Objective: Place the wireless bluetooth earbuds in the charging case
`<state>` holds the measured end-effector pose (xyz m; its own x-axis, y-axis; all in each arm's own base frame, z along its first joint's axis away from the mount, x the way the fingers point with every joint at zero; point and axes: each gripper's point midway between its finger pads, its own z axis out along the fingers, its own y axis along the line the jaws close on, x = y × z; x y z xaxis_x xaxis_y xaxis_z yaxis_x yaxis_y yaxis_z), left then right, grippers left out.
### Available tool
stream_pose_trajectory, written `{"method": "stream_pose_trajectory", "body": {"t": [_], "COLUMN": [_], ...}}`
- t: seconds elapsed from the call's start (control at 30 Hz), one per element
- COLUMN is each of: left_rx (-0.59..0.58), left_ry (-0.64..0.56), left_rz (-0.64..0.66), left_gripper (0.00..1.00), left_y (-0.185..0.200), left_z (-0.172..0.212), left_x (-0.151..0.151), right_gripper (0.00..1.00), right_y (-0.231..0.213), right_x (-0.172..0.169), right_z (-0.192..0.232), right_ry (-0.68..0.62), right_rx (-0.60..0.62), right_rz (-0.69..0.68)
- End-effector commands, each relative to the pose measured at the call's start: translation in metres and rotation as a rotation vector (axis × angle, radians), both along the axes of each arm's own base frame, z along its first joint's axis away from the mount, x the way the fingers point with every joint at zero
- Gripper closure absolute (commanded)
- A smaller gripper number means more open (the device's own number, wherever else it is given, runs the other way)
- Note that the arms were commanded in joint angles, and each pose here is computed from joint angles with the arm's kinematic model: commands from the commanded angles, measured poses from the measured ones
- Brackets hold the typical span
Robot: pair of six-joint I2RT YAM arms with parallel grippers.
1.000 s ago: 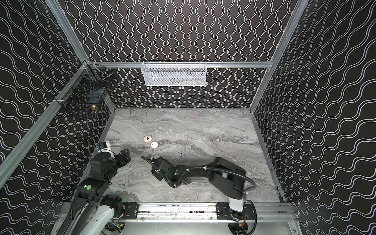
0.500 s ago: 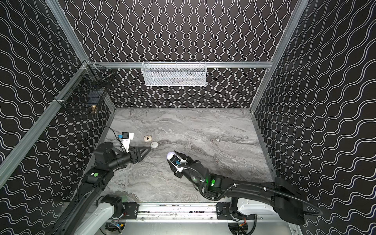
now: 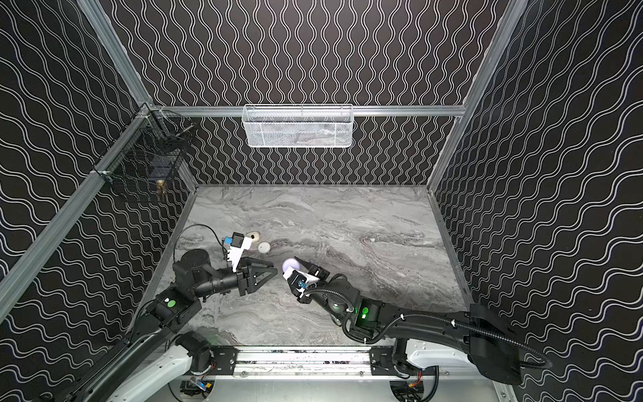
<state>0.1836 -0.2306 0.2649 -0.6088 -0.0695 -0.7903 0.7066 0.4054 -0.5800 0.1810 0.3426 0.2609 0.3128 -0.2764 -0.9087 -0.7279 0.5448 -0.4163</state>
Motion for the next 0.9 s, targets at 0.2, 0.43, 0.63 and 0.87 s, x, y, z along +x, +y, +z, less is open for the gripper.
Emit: {"method": "stream_pose_trajectory", "body": {"t": [0.2, 0.43, 0.63, 0.87], "left_rx": [-0.017, -0.002, 0.013, 0.011], "left_ry": [-0.063, -0.056, -0.052, -0.060], "left_rz": [-0.028, -0.038, -0.033, -0.038], "left_gripper": [0.60, 0.66, 0.73, 0.96], "left_y": [-0.010, -0.015, -0.016, -0.016], "left_z": [0.015, 0.010, 0.009, 0.009], "left_x": [-0.002, -0.003, -0.003, -0.004], "right_gripper": [0.73, 0.75, 0.76, 0.67], "right_y": [0.012, 0.017, 0.019, 0.020], "right_x": [-0.008, -0.002, 0.002, 0.001], "right_z": [0.017, 0.019, 0.020, 0.024], "right_ry": [-0.028, -0.042, -0.052, -0.055], "right_rx": [0.059, 0.064, 0.067, 0.079], "right_rz": [0.068, 0.042, 0.025, 0.035]}}
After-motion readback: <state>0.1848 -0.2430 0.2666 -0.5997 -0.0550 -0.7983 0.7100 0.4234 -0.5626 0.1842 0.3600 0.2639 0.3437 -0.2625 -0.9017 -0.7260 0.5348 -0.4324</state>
